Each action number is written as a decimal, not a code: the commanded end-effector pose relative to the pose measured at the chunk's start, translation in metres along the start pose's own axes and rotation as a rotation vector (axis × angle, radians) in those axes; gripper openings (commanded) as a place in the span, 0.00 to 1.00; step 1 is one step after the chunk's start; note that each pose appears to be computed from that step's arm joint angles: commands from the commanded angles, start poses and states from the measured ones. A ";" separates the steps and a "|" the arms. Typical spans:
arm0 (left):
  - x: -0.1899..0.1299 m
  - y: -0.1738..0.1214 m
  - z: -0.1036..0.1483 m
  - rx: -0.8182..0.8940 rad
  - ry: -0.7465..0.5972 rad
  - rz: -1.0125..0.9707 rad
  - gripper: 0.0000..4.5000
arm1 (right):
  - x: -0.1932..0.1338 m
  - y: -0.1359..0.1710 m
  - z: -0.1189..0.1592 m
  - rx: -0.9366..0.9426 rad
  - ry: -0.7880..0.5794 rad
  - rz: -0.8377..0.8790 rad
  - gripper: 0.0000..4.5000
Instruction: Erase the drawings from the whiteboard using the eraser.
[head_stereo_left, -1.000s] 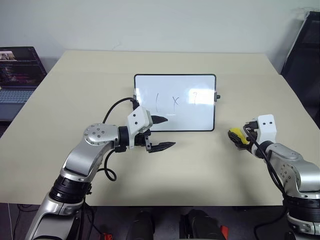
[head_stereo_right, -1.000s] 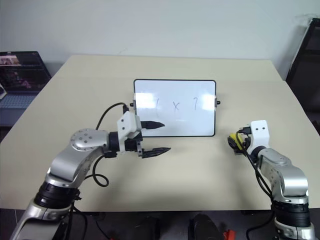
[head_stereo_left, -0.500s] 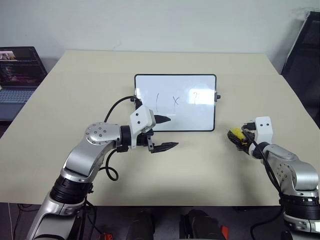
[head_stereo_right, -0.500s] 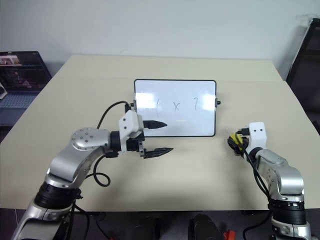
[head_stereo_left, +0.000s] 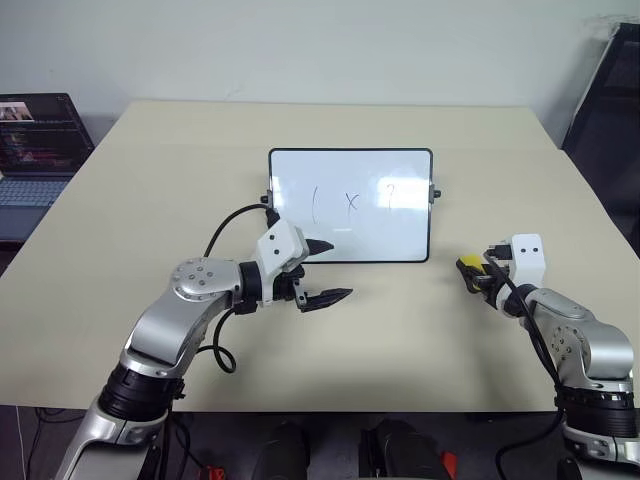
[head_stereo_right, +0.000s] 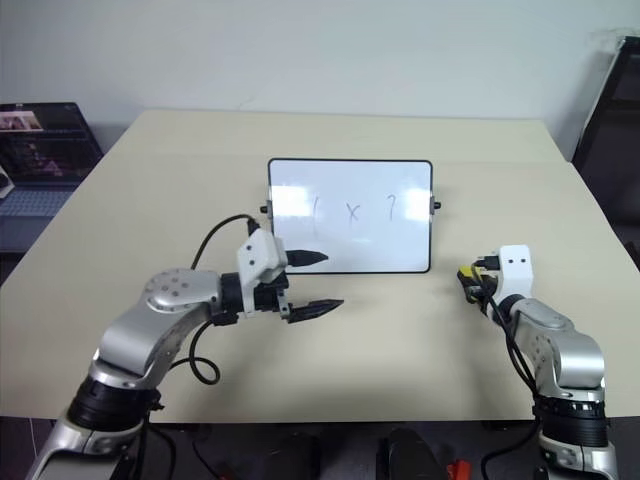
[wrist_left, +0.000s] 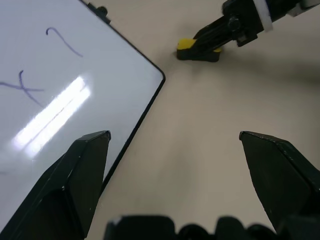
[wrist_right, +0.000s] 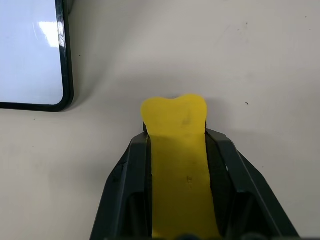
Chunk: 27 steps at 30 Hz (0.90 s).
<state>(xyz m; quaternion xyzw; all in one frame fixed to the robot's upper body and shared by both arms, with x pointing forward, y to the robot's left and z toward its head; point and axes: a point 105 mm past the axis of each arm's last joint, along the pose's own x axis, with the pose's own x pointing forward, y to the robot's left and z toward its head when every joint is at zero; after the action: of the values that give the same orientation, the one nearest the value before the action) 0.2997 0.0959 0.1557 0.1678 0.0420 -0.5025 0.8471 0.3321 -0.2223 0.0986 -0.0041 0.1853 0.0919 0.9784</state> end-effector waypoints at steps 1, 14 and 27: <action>-0.009 0.008 0.004 -0.024 -0.014 0.116 1.00 | -0.017 0.024 0.027 -0.085 -0.147 0.107 0.25; -0.035 0.037 -0.003 -0.093 0.025 0.369 1.00 | -0.045 0.103 0.017 -0.186 -0.173 0.425 0.25; -0.017 0.041 0.000 -0.062 0.023 0.351 1.00 | -0.024 0.110 0.065 -0.217 -0.310 0.401 0.25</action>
<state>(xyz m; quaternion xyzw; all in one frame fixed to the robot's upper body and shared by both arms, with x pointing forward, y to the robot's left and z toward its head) 0.3237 0.1344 0.1570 0.1401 0.0646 -0.3414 0.9272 0.3098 -0.1148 0.1560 -0.0498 0.0519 0.3096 0.9482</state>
